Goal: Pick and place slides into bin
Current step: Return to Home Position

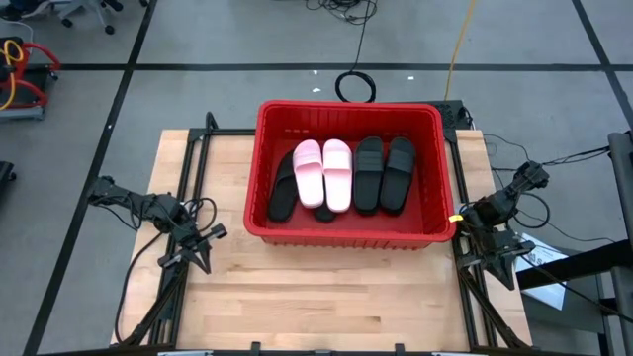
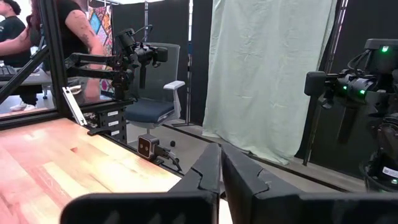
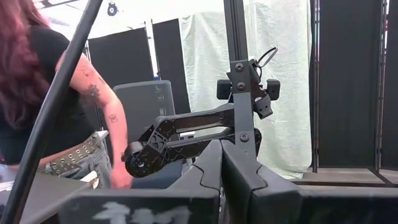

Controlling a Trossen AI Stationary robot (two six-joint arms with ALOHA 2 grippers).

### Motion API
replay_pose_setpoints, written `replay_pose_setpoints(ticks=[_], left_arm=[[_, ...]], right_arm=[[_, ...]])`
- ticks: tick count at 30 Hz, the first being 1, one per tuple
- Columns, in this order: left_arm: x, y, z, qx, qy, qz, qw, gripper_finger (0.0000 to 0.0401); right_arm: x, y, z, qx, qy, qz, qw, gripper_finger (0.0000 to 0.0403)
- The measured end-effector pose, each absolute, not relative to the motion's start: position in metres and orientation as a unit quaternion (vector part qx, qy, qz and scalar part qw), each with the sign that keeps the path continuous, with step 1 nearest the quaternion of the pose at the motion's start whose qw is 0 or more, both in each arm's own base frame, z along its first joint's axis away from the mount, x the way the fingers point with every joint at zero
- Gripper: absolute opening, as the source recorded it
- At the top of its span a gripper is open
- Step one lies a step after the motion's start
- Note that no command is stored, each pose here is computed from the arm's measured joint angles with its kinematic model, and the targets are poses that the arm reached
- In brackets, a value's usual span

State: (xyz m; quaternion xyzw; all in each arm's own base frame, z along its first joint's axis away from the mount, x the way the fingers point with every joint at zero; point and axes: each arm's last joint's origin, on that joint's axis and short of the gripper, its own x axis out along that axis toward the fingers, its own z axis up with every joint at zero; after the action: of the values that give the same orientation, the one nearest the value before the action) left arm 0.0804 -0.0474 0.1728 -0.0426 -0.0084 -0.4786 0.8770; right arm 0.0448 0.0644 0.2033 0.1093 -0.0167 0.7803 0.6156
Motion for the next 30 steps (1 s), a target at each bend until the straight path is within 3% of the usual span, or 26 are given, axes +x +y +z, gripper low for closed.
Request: replay_pose_setpoints(ticks=[7, 19, 30], left_arm=[[0.0804, -0.0474, 0.1727, -0.043, -0.008, -0.479, 0.877, 0.0028], [0.0804, -0.0474, 0.1727, -0.043, -0.008, -0.479, 0.877, 0.0001], [0.0804, -0.0474, 0.1727, -0.043, -0.008, -0.479, 0.877, 0.0028]], right_arm=[[0.0448, 0.0644, 0.2034, 0.109, -0.017, 0.780, 0.616, 0.0000], [0.0448, 0.0644, 0.2033, 0.109, -0.017, 0.780, 0.616, 0.0000], [0.0448, 0.0643, 0.2033, 0.109, -0.017, 0.780, 0.616, 0.0000]])
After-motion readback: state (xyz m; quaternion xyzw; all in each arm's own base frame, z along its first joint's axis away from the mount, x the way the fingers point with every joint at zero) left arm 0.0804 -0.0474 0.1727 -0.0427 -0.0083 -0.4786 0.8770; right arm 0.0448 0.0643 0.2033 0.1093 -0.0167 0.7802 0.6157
